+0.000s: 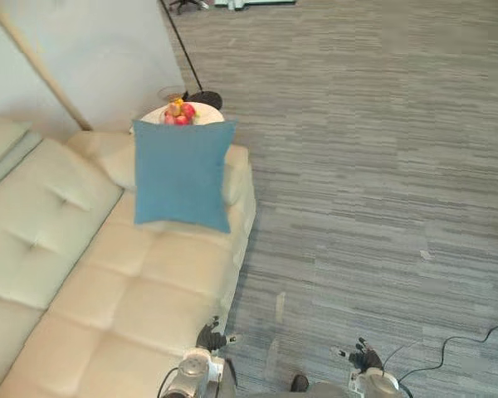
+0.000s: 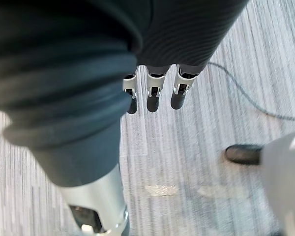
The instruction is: Pick up cushions and gather them together orderly.
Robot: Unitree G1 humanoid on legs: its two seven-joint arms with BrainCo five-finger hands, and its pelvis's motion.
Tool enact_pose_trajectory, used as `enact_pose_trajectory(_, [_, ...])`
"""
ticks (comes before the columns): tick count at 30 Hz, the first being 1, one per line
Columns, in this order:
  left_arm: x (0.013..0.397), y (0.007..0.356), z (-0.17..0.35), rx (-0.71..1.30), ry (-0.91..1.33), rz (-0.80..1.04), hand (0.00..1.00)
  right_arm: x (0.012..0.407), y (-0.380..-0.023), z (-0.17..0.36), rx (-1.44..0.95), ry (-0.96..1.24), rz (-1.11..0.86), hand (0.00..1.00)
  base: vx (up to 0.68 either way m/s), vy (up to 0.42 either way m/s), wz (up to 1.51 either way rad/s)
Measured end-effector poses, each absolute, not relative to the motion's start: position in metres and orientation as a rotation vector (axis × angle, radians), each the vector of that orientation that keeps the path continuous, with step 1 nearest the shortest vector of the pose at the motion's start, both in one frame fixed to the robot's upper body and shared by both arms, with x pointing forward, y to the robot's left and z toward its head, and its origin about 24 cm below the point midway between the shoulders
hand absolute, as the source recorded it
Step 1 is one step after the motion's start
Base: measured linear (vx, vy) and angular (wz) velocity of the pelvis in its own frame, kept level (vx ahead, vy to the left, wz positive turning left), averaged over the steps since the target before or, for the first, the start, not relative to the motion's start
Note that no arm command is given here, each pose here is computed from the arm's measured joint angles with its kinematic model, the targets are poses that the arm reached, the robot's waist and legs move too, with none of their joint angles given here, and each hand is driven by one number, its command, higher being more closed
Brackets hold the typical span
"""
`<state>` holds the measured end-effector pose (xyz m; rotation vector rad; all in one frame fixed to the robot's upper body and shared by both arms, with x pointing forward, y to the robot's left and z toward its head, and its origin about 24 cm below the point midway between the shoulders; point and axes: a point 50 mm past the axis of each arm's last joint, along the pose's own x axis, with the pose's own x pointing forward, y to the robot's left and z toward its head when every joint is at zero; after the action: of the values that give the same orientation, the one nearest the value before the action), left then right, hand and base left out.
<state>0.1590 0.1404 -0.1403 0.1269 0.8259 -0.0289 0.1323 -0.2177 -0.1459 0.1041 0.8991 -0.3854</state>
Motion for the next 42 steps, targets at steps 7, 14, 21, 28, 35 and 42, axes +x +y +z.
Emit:
enact_pose_trajectory(7, [0.16,0.142,-0.14,0.139,0.83,-0.04,0.0,0.126,-0.201,-0.151,0.128,0.927,-0.361,0.0,0.42,0.154,0.06])
enact_pose_trajectory(14, [0.154,0.155,-0.144,0.212,0.858,-0.057,0.0,0.133,-0.194,-0.149,0.148,0.908,-0.34,0.0,0.39,0.043,0.21])
enact_pose_trajectory(21, [0.154,0.152,-0.144,0.201,0.857,-0.057,0.0,0.143,-0.199,-0.145,0.135,0.88,-0.334,0.0,0.28,-0.284,0.44])
enact_pose_trajectory(28, [0.142,0.137,-0.148,0.113,0.884,-0.029,0.0,0.122,-0.224,-0.148,0.086,0.927,-0.386,0.0,0.23,-0.332,0.7])
enact_pose_trajectory(35, [0.148,0.134,-0.145,0.11,0.856,-0.04,0.0,0.113,-0.228,-0.149,0.116,0.933,-0.431,0.0,0.19,-0.044,0.66])
enact_pose_trajectory(42, [0.151,0.155,-0.144,0.147,0.854,-0.004,0.0,0.124,-0.204,-0.151,0.164,0.919,-0.385,0.0,0.17,0.086,0.54])
